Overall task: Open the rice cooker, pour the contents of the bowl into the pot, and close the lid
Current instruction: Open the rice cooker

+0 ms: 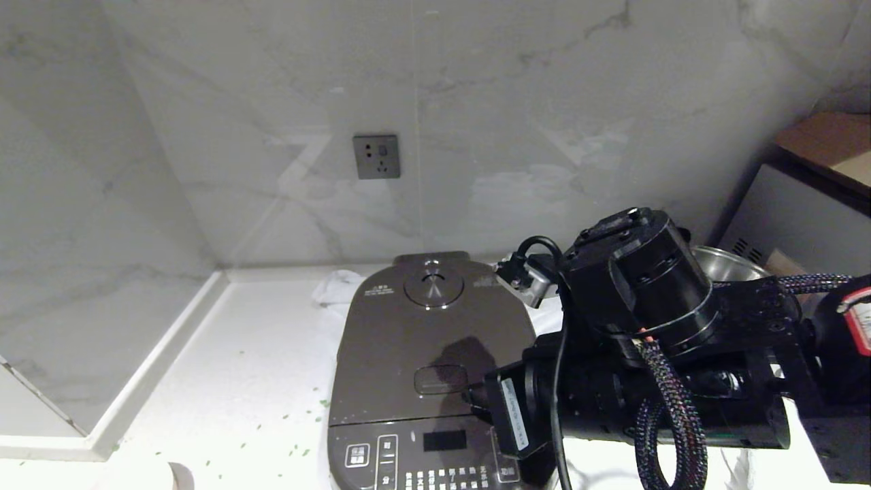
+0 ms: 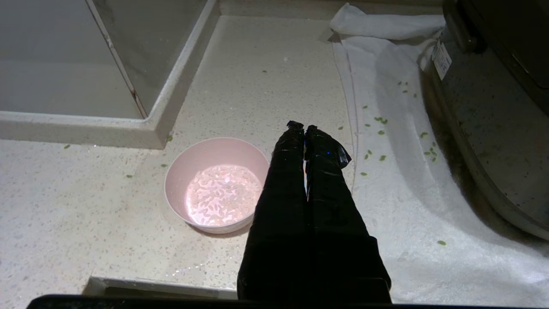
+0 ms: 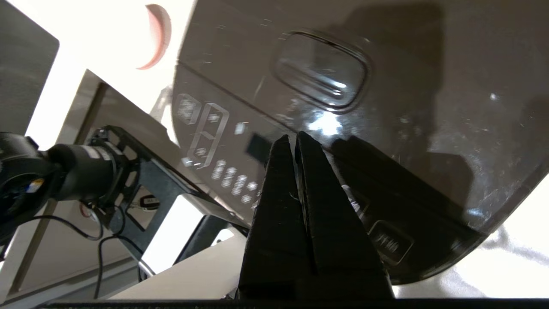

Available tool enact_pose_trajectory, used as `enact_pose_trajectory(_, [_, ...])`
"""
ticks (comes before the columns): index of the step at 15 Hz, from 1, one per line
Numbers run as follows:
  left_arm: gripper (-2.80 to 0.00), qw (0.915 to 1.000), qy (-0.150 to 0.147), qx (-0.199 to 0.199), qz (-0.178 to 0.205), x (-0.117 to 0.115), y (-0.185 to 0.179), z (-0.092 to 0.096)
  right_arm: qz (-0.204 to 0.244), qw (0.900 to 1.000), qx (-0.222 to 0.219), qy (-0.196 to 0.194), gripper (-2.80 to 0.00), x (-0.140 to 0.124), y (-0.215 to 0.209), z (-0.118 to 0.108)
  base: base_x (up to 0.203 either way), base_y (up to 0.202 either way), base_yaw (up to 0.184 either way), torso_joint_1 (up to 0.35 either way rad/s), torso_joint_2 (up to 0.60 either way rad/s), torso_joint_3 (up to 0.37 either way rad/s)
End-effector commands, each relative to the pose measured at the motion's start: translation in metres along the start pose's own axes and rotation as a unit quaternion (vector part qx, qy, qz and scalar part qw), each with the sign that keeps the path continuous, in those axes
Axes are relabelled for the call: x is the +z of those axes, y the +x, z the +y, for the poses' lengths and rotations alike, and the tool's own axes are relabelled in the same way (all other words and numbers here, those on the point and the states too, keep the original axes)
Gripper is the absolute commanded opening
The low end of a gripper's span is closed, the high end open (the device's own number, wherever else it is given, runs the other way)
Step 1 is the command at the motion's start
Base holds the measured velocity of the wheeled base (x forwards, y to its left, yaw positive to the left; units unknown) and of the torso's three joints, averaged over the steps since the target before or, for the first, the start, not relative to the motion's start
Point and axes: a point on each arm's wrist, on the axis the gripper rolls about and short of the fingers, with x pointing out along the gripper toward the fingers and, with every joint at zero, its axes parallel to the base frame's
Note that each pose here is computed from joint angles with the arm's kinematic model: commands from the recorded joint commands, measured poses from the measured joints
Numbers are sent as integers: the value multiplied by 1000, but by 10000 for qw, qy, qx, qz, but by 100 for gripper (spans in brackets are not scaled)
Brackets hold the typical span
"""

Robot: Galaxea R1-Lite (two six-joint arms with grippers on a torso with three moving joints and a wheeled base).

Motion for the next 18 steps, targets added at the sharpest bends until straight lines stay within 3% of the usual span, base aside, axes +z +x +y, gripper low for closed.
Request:
enact_pose_trajectory(1, [-280,10000,-4,-3,-6,0,0,0,199,9998,-10,59,-280,-4,17,-7,0,0,0,0,0,0])
enact_pose_trajectory(5, [-280,10000,0,5,1,0,0,0,-205,9997,81,128,-280,9,31,-25,0,0,0,0,0,0])
enact_pose_trajectory(14, [-280,10000,-3,0,-5,0,0,0,-51,9995,267,149,-280,12,44,-27,0,0,0,0,0,0])
enact_pose_trajectory(18, [-280,10000,-3,5,-2,0,0,0,-255,9983,502,124,-280,19,61,-26,0,0,0,0,0,0])
